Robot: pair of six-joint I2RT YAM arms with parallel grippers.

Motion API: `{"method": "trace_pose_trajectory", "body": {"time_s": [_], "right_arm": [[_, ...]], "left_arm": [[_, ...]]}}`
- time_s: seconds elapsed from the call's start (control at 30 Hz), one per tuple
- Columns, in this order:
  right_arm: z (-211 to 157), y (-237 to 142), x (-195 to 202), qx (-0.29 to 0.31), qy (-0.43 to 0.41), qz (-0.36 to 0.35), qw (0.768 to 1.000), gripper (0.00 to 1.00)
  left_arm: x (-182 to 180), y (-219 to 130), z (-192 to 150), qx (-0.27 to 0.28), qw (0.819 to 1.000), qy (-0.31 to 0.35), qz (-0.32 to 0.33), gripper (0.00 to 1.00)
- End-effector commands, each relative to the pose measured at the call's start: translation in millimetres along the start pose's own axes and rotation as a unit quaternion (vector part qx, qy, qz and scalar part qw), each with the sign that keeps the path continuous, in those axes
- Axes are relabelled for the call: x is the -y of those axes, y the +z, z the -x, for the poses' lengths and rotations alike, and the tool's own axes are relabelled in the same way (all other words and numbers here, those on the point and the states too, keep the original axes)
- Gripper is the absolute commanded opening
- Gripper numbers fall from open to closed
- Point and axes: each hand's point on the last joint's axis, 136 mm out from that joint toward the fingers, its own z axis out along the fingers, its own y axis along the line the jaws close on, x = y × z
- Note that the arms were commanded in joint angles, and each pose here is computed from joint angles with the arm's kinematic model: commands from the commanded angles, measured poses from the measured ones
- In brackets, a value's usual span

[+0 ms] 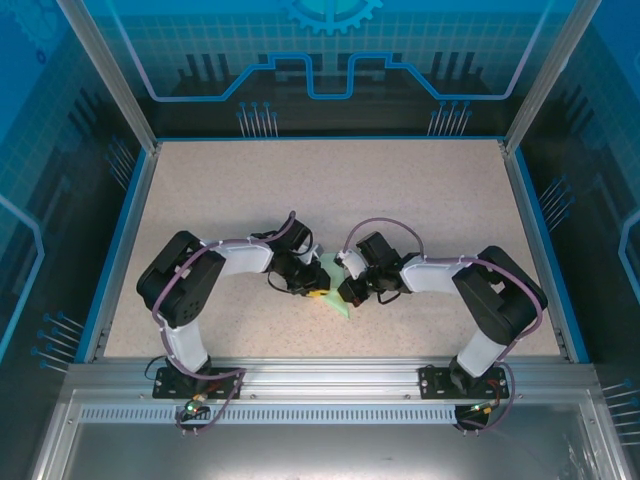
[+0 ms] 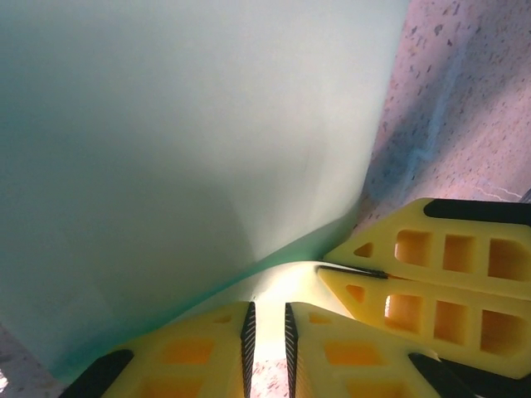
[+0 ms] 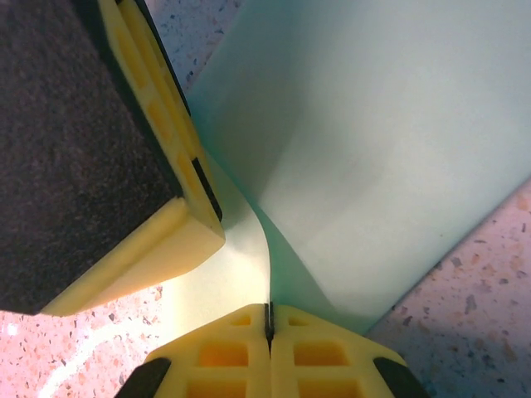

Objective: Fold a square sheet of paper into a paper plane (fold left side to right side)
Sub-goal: Third fold the triangle at the center of the table.

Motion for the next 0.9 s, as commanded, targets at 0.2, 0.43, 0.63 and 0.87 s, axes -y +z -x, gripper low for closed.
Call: {"method": "trace_pose_trajectory", "body": {"time_s": [0.2, 0.43, 0.63, 0.87], "right_arm": [[-32, 4, 5, -0.066, 0.029, -0.018, 0.997, 0.04], [6, -13, 1, -0.028, 0.035, -0.012, 0.999, 0.17], [23, -46, 1, 0.002, 0.056, -0.031, 0.998, 0.42], [0, -60, -49, -0.028, 0.099, 0.074, 0.992, 0.38]], "left_arm": [[-36, 9, -18, -0.020, 0.998, -0.026, 0.050, 0.19], [-50, 14, -24, -0.024, 0.997, -0.035, 0.067, 0.19], [-53, 16, -23, -0.024, 0.997, -0.037, 0.070, 0.18], [-52, 16, -22, -0.023, 0.997, -0.034, 0.071, 0.18]]}}
